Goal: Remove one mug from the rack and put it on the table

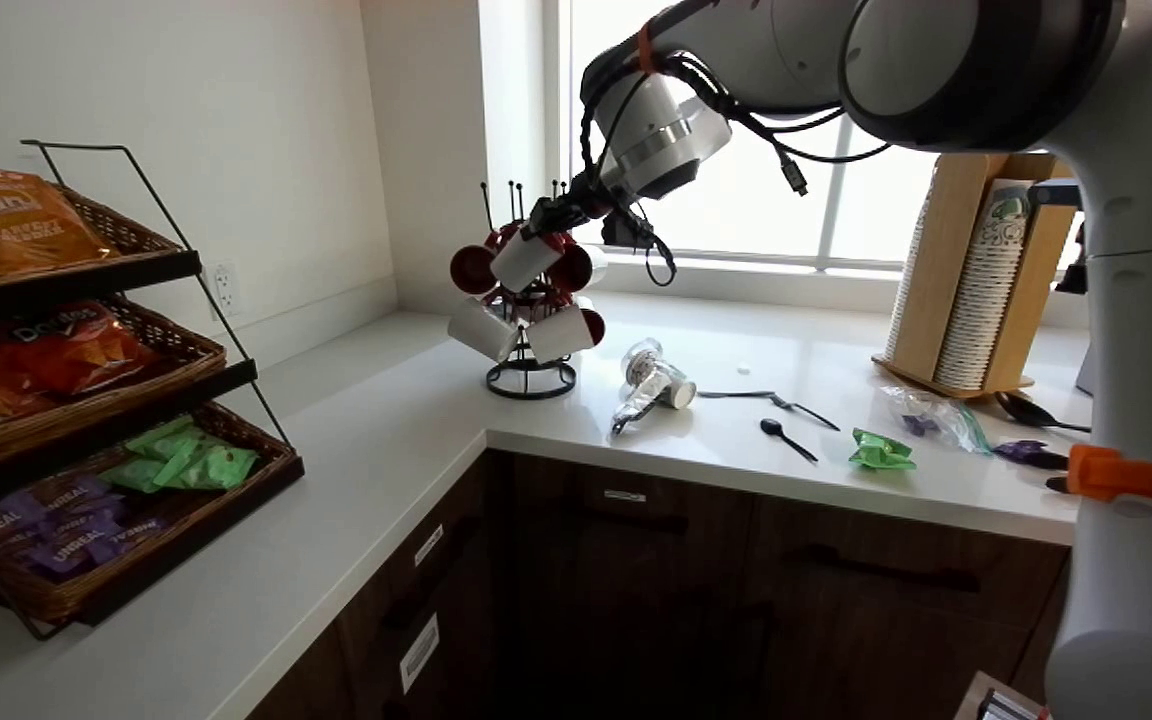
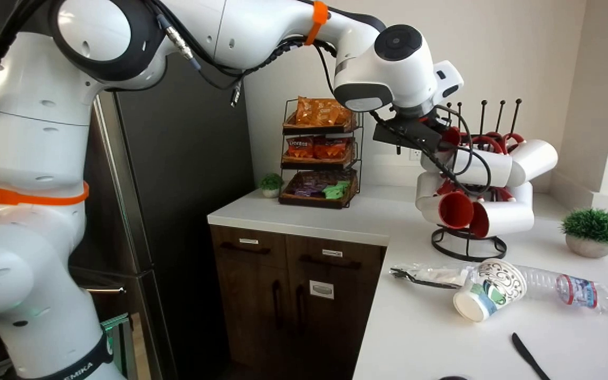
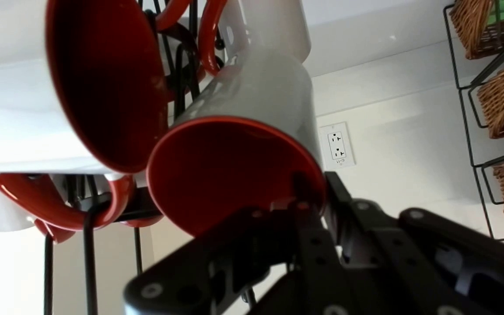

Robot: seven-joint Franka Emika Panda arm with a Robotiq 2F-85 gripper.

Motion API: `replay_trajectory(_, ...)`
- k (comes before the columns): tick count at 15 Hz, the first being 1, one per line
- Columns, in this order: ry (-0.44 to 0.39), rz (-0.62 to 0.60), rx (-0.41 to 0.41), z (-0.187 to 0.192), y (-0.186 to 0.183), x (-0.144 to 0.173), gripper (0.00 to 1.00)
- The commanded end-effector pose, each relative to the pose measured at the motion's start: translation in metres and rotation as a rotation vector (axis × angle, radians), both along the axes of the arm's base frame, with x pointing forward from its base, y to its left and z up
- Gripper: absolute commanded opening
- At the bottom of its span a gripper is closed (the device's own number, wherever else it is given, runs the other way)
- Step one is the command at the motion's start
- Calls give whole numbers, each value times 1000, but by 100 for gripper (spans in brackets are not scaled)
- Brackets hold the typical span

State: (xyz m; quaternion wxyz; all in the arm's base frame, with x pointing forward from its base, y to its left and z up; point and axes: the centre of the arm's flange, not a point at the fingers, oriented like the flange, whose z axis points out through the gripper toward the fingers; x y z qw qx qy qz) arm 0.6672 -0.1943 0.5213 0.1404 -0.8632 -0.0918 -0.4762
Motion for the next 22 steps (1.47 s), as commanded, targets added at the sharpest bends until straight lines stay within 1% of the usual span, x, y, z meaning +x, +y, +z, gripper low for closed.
replay_trajectory(1, 4, 5, -22, -6, -9, 6, 3)
replay_trajectory(18, 35, 15, -13, -24, -9, 8, 3)
replay_trajectory(19, 41, 17, -11, -28, -9, 9, 7)
replay_trajectory(20, 45, 19, -8, -30, -9, 9, 4)
replay_trajectory(22, 46, 15, -5, -32, -11, 8, 5)
